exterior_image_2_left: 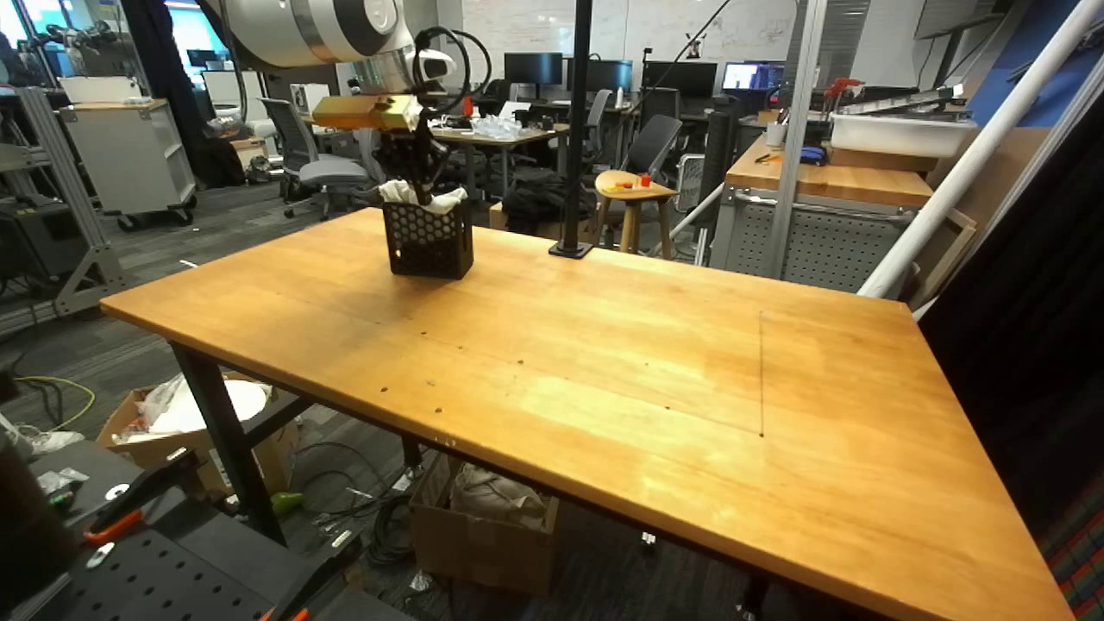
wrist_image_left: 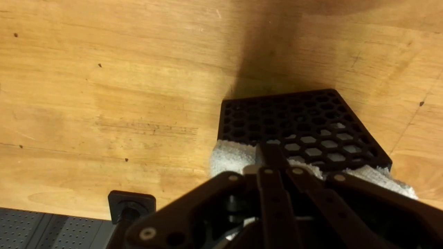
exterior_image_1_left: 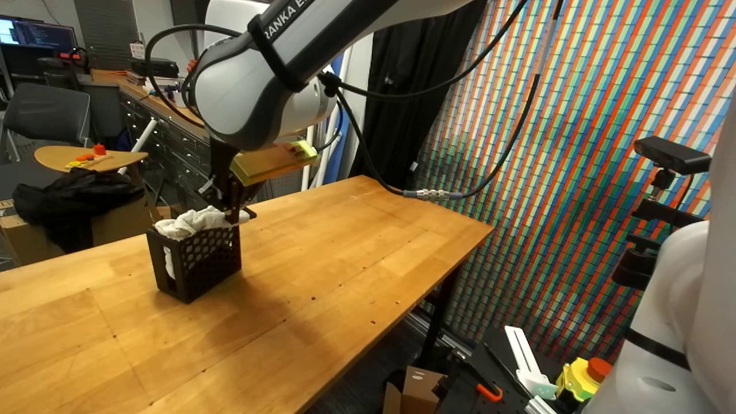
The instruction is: Put the white towel into the box
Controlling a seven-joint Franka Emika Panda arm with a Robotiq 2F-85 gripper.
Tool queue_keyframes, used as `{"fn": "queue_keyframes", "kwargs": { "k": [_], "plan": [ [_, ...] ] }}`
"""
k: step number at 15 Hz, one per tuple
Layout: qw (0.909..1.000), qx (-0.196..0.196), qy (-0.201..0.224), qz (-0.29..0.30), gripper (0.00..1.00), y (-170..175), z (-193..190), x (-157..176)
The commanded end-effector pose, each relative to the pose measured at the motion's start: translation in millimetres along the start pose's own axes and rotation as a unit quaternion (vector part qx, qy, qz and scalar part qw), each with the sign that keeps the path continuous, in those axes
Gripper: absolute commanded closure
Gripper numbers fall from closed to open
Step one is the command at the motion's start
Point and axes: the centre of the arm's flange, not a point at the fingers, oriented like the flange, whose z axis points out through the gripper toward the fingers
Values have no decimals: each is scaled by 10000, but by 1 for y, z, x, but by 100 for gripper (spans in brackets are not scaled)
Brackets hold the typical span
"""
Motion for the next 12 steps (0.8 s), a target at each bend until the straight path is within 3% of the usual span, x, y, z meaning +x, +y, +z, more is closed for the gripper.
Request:
{"fn": "queue_keyframes", "kwargs": {
  "k": [1, 12],
  "plan": [
    [9997, 11, 172, -184, 99, -3, 0, 25],
    [9990, 67, 312, -302, 99, -17, 1, 39]
  ]
}}
